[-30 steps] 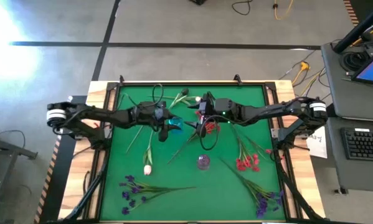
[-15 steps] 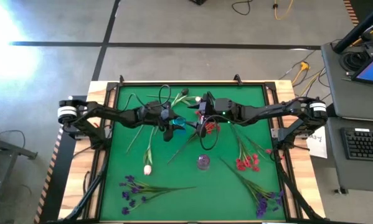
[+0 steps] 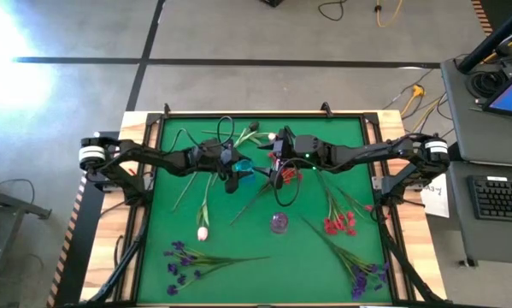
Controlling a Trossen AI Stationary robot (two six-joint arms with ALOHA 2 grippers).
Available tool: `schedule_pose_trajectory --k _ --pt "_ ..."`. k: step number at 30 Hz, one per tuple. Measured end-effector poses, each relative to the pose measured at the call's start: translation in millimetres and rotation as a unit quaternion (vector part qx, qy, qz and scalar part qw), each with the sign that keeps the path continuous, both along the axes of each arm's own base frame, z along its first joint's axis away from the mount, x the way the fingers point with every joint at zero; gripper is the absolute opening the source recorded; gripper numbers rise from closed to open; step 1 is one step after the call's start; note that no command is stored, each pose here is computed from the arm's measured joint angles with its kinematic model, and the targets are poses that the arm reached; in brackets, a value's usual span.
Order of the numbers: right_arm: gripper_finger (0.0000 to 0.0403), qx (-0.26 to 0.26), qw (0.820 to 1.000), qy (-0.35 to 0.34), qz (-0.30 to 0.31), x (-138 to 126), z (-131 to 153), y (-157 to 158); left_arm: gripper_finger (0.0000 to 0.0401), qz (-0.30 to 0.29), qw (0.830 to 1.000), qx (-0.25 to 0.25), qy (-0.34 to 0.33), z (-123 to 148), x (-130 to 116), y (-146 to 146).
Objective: Sort flowers into vase by color
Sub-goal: Adjust the blue vase, then put the right black tulip into the blue vase
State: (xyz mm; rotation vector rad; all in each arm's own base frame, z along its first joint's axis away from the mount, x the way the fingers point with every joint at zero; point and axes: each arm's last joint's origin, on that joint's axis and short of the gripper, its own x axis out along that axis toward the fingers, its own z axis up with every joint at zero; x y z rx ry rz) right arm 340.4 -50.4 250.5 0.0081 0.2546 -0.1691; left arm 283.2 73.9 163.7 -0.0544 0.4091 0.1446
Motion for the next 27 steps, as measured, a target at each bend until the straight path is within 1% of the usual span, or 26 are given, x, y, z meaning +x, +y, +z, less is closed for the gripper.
schedule_pose_trajectory --k 5,8,12,18,20,22,24,25,27 --pt "0.0359 0.0 1.0 0.001 0.0 0 0 0 0.0271 0.002 1.0 -0.006 0.002 1 -1 0" --pt "0.0359 0.004 1.0 0.003 -0.001 0 -1 0 0.0282 0.002 1.0 -0.005 -0.001 9 -5 -1" --pt "0.0359 0.006 1.0 0.006 -0.002 0 -1 0 0.0288 0.002 1.0 -0.002 -0.014 28 -15 -4" --pt "0.0359 0.007 1.0 0.006 -0.002 0 -1 0 0.0288 0.004 0.999 0.012 -0.04 65 -41 -10" --pt "0.0359 0.008 1.0 0.006 -0.002 0 -1 0 0.0288 0.029 0.998 0.023 -0.049 76 -52 -11" --pt "0.0359 0.008 1.0 0.006 -0.002 0 -1 0 0.0287 0.087 0.994 0.052 -0.044 85 -64 -9" --pt "0.0359 0.008 1.0 0.006 -0.002 0 -1 0 0.0287 0.148 0.985 0.081 -0.021 90 -73 -3" --pt "0.0359 0.008 1.0 0.006 -0.002 0 -1 0 0.0287 0.167 0.982 0.085 -0.009 92 -77 1" --pt "0.0359 0.008 1.0 0.006 -0.002 0 -1 0 0.0287 0.183 0.98 0.078 0.004 92 -83 13"
